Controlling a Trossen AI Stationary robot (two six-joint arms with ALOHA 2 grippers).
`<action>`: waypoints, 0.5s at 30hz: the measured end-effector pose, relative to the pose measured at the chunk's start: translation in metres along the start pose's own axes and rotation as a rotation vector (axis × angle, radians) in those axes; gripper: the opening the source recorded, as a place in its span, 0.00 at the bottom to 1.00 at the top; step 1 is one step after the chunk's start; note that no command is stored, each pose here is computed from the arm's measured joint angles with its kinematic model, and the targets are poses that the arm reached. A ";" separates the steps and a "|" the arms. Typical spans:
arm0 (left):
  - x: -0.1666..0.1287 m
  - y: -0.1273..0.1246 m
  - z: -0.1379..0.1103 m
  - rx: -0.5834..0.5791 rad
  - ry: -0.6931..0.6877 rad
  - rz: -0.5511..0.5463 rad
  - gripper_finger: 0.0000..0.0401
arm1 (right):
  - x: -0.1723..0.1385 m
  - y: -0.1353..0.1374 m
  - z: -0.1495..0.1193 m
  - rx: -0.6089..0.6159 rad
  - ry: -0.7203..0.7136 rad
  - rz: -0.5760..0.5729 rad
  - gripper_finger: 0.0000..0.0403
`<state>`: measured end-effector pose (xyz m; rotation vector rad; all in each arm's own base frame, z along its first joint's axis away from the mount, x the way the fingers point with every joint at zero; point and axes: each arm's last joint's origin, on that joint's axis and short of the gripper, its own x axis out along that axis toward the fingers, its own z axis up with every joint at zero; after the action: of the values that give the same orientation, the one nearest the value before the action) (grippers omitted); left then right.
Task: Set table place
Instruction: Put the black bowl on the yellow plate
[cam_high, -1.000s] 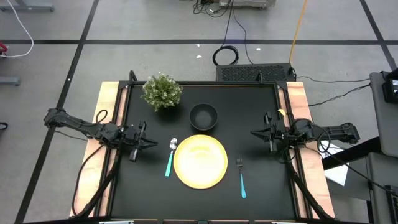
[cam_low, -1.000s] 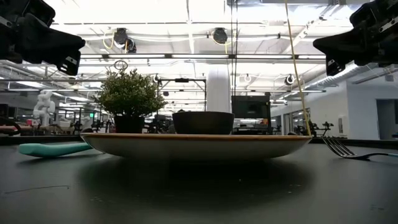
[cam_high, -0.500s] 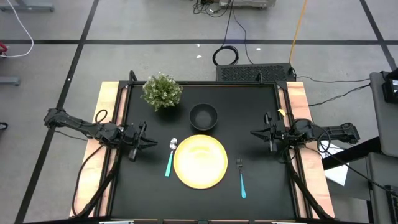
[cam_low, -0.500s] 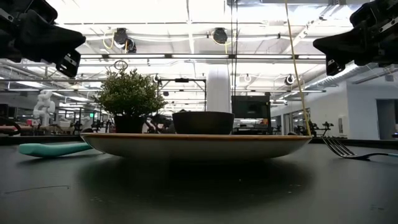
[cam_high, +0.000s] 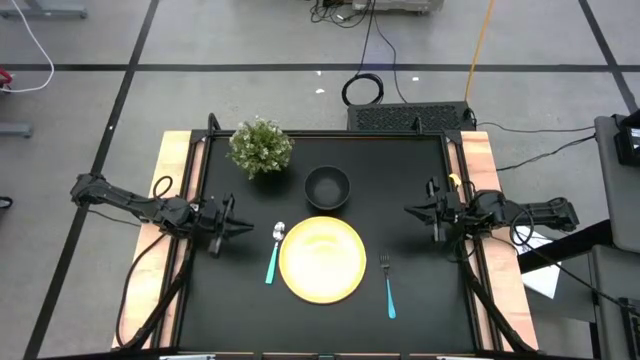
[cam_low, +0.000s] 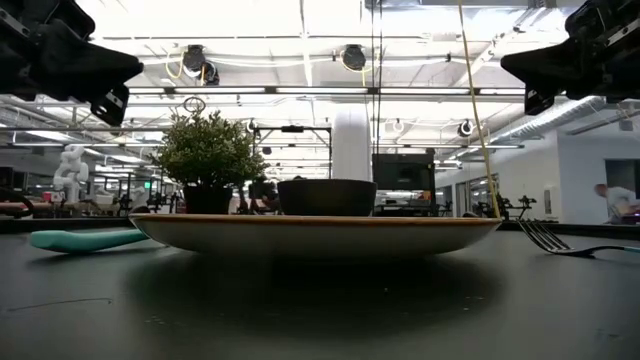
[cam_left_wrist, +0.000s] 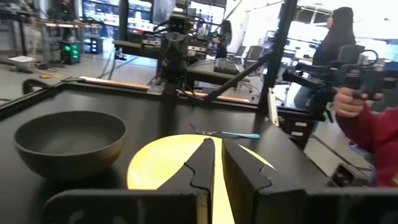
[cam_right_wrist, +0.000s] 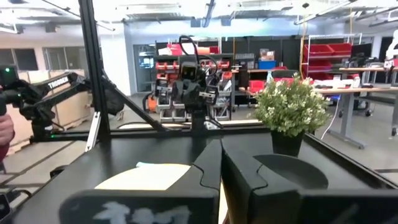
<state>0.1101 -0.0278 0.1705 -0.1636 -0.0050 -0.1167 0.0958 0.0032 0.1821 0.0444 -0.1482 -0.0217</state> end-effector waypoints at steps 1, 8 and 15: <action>0.000 0.000 0.000 0.000 -0.001 0.008 0.08 | 0.000 0.000 0.000 0.003 0.000 0.000 0.00; 0.000 0.001 0.000 0.000 -0.003 0.017 0.08 | 0.003 0.000 0.003 -0.009 0.036 -0.007 0.00; 0.000 0.001 0.000 0.007 -0.003 0.017 0.08 | 0.011 -0.006 0.021 -0.028 0.055 -0.081 0.00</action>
<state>0.1102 -0.0273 0.1706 -0.1566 -0.0071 -0.0990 0.1030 -0.0036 0.2043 0.0233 -0.0909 -0.1035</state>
